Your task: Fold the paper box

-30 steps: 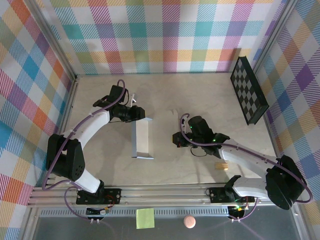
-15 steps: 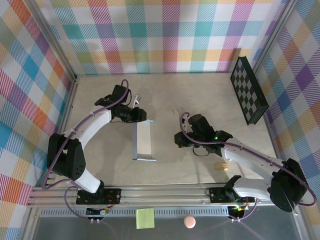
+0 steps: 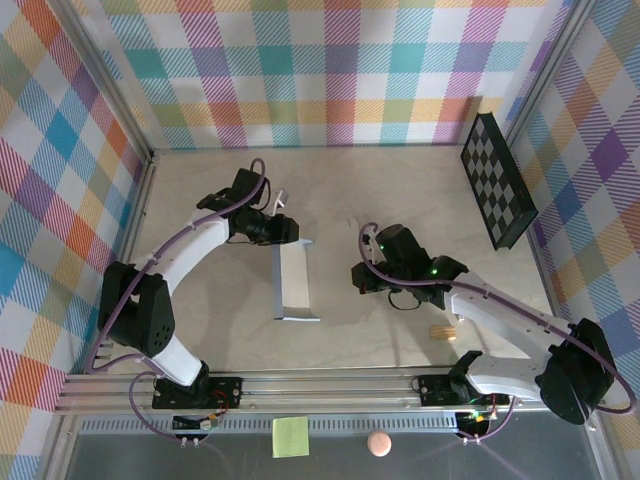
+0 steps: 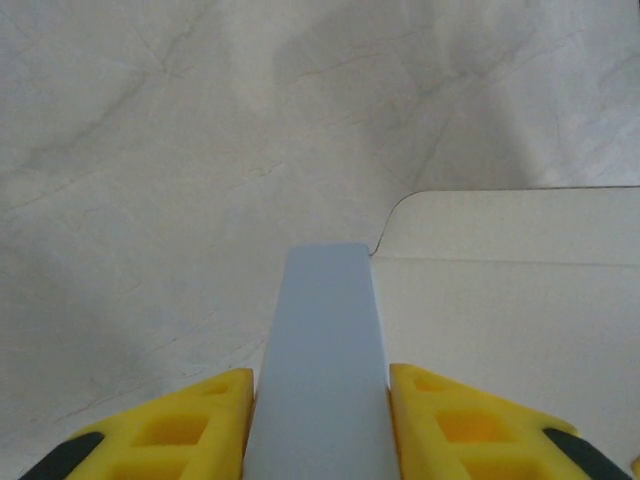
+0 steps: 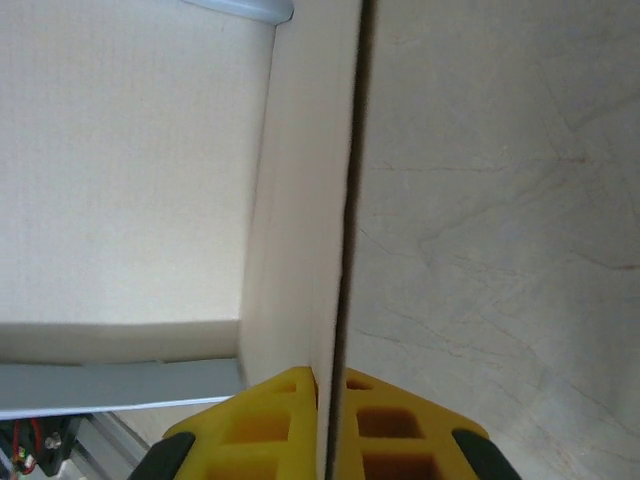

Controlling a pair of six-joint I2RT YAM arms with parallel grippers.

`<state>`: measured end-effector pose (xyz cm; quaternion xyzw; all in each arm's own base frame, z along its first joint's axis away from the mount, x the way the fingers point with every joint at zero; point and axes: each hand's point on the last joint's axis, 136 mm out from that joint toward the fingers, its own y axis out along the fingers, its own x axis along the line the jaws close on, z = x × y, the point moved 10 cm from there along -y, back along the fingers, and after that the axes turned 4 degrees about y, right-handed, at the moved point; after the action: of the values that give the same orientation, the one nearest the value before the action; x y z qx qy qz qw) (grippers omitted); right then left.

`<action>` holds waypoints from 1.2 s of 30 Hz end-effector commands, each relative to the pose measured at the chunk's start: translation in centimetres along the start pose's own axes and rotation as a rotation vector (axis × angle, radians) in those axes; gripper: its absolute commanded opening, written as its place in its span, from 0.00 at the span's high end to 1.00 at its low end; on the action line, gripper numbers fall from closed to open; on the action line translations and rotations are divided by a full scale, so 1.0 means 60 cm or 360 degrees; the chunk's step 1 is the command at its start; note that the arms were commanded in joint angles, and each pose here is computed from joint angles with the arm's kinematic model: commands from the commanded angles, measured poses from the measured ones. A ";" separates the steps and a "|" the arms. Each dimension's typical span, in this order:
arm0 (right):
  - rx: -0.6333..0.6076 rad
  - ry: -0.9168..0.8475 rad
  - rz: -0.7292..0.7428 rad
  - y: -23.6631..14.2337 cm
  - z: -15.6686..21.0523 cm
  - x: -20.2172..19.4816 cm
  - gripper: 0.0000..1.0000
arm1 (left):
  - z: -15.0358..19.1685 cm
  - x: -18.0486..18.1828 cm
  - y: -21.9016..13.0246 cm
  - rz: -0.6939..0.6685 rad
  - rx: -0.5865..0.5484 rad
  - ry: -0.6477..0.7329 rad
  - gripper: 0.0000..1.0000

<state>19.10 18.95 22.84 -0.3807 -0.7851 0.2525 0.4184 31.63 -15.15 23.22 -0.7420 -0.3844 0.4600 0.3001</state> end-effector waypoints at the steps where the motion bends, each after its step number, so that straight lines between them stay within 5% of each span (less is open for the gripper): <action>1: -0.0089 -0.0230 0.0104 -0.025 -0.032 0.006 1.00 | 0.007 0.056 -0.023 -0.0390 -0.0037 -0.0069 0.53; 8: 0.0110 -0.0650 0.0114 -0.038 -0.044 0.020 1.00 | 0.011 0.070 -0.067 -0.0450 -0.0172 -0.0105 0.31; 22: 0.0654 -0.1711 0.0052 -0.020 -0.122 0.062 1.00 | 0.047 0.040 -0.146 -0.0331 -0.0604 0.0084 0.31; 29: 0.0797 -0.1973 0.0067 0.004 -0.164 0.074 1.00 | 0.077 0.038 -0.184 -0.0334 -0.0850 0.0106 0.17; 36: 0.0899 -0.2092 0.0106 0.044 -0.196 0.078 0.95 | 0.097 0.038 -0.208 -0.0310 -0.0995 0.0056 0.15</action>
<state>28.28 25.15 29.12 -0.0822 -0.7797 0.6190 -0.0475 23.37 -6.45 29.41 -0.7646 -0.5627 0.2842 0.1341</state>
